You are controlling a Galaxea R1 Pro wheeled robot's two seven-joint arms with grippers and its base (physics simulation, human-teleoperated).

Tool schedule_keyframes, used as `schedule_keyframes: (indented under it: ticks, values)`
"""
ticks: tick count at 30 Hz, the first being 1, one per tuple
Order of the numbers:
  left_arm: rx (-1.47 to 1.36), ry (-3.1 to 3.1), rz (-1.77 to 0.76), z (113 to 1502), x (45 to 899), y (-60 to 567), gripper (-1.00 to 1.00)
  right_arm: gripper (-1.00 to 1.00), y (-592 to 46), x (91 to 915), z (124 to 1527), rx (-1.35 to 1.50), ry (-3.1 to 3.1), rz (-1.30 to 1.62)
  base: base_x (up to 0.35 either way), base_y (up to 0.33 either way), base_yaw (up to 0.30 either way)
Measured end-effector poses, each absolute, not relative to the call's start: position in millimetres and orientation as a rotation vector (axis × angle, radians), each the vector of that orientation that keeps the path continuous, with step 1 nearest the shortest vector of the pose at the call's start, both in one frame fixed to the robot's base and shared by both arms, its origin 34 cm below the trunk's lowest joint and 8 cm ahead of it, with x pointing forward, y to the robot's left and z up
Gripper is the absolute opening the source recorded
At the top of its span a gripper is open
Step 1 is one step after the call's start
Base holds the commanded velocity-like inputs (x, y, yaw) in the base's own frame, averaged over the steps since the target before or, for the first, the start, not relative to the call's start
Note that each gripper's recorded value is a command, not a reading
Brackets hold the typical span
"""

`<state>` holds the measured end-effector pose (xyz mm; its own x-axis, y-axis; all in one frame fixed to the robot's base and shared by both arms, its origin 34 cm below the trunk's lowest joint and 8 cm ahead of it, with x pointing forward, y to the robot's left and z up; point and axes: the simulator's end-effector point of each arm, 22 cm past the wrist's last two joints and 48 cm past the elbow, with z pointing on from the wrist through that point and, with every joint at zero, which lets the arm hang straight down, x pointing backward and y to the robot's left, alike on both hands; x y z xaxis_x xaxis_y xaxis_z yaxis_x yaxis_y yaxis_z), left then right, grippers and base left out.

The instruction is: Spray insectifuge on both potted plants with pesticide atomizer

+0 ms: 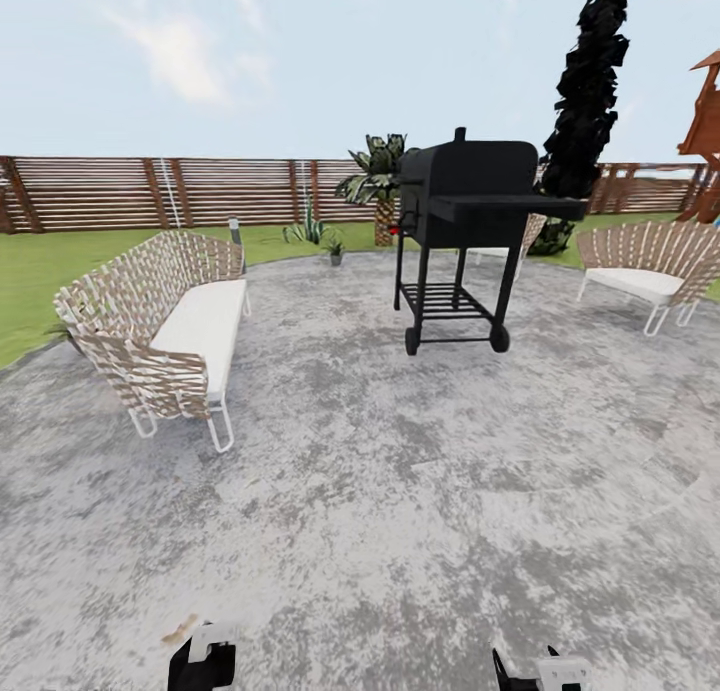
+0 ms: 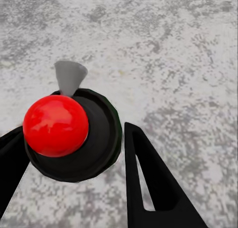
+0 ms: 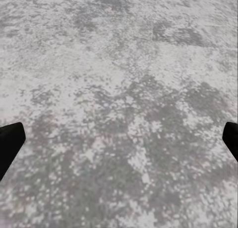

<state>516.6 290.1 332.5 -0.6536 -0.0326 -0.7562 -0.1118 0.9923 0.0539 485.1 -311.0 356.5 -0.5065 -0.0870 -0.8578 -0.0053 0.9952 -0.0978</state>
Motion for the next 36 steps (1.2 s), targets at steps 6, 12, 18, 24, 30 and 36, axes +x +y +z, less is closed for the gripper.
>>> schedule_keyframes:
  ticks: [6, 12, 18, 24, 30, 36]
  values:
    - [-0.1, 2.276, 0.12, 334.8, 518.2, 290.1, -1.0, 1.0, -311.0, 486.5, 358.8, -0.064, 2.094, -0.1, 0.161, -0.064, 0.228]
    - [-0.101, 2.27, 0.12, 337.2, 519.7, 290.2, -1.0, 1.0, -311.1, 488.0, 361.1, -0.063, 2.088, -0.1, 0.213, -0.187, 0.212]
    - [-0.1, 2.269, 0.119, 337.9, 520.2, 290.0, -1.0, 1.0, -311.2, 488.8, 362.1, -0.062, 2.085, -0.1, 0.218, -0.214, 0.036]
    - [-0.101, 2.269, 0.119, 337.8, 520.2, 289.4, -1.0, 1.0, -311.1, 488.8, 362.1, -0.063, 2.085, -0.1, 0.216, -0.223, 0.001]
    - [-0.101, 2.269, 0.118, 337.8, 520.2, 289.0, -1.0, 1.0, -311.3, 489.1, 362.4, -0.062, 2.084, -0.1, 0.216, -0.223, 0.0]
    - [-0.104, 2.269, 0.119, 337.8, 520.1, 289.6, -1.0, 1.0, -311.3, 489.2, 362.5, -0.061, 2.084, -0.1, 0.225, -0.223, 0.058]
